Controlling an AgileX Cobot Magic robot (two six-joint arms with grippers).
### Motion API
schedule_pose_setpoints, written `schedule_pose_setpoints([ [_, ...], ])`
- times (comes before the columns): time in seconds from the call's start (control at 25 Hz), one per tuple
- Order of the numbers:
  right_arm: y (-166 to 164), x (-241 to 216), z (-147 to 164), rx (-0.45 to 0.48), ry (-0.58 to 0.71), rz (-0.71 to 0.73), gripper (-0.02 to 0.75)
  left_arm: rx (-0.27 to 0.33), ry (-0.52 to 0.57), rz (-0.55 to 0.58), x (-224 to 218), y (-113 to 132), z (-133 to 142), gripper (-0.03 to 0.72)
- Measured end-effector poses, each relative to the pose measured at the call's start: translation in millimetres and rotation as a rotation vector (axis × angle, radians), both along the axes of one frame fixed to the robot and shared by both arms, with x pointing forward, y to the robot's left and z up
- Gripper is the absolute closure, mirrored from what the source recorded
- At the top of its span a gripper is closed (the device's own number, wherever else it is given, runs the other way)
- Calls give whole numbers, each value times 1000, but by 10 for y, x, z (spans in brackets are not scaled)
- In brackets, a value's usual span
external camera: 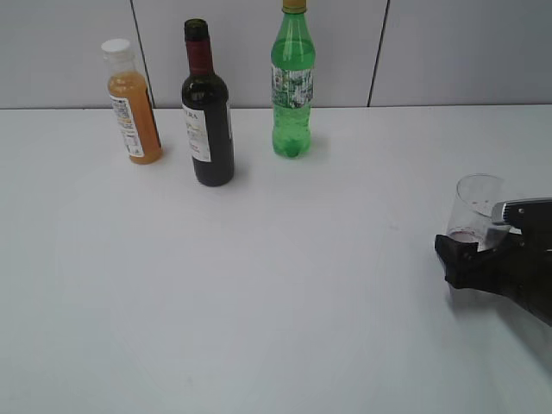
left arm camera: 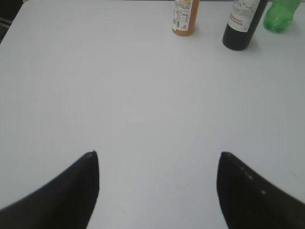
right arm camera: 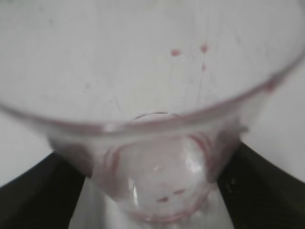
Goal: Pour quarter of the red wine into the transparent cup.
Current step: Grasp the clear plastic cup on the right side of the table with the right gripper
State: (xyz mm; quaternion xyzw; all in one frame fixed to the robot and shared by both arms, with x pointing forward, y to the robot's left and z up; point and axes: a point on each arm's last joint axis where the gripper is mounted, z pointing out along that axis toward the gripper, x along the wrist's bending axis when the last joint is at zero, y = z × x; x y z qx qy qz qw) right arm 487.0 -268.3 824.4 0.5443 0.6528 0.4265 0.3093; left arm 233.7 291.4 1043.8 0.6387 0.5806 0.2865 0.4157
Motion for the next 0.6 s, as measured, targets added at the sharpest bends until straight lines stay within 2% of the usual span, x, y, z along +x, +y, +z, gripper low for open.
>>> schedule_pose_setpoints([
  [0.36,12,140,-78,7,-40,2,93,0,0,0,0,0,0,104],
  [0.6,48,138,-90,15,-45,44,162,0,0,0,0,0,0,104],
])
